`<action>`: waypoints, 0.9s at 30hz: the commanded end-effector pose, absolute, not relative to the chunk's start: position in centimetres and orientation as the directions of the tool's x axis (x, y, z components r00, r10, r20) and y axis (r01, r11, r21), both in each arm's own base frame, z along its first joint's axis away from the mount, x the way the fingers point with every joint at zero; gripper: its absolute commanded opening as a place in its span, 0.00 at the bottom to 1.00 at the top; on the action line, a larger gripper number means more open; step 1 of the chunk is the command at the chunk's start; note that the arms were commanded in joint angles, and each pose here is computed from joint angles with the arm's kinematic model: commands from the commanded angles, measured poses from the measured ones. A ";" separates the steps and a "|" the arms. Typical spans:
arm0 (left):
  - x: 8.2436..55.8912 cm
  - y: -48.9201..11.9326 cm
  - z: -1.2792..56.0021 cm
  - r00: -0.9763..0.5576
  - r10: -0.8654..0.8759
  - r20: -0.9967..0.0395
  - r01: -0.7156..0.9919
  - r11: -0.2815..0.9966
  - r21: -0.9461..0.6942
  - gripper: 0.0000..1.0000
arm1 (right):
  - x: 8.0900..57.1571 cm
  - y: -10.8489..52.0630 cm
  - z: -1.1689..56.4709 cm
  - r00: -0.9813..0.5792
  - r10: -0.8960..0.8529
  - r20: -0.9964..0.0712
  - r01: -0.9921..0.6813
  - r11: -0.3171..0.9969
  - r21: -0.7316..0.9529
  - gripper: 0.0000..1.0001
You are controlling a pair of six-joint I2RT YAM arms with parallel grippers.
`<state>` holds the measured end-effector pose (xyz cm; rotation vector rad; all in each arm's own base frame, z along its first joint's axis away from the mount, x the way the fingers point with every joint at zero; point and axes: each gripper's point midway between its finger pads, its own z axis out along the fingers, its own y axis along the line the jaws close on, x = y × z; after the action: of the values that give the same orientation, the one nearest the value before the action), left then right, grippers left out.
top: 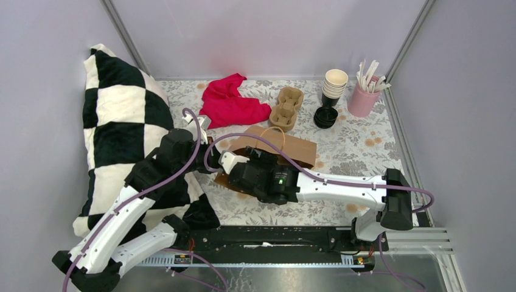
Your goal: Pack the takeout coffee
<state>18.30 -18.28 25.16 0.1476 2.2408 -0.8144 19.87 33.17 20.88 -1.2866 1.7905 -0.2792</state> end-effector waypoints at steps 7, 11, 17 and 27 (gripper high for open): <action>18.1 -17.5 25.6 -0.692 -0.033 -0.721 0.403 0.811 -0.424 0.00 | 20.3 31.9 20.9 -0.054 -0.860 -0.507 -0.602 0.433 -0.671 0.69; 18.2 -17.2 26.1 -0.677 -0.021 -0.735 0.414 0.816 -0.404 0.00 | 20.0 31.0 19.9 -0.060 -0.873 -0.483 -0.612 0.415 -0.674 0.70; 18.4 -16.0 26.6 -0.655 0.003 -0.756 0.404 0.846 -0.347 0.00 | 20.1 32.7 19.7 -0.022 -0.906 -0.422 -0.646 0.335 -0.686 0.70; 18.3 -15.4 27.6 -0.640 0.006 -0.769 0.397 0.859 -0.323 0.00 | 20.0 31.1 20.2 -0.031 -0.915 -0.402 -0.636 0.328 -0.699 0.70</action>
<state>17.99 -15.83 26.43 0.2864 2.2356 -0.6325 20.17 32.01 18.51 -1.4104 1.7544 -0.4124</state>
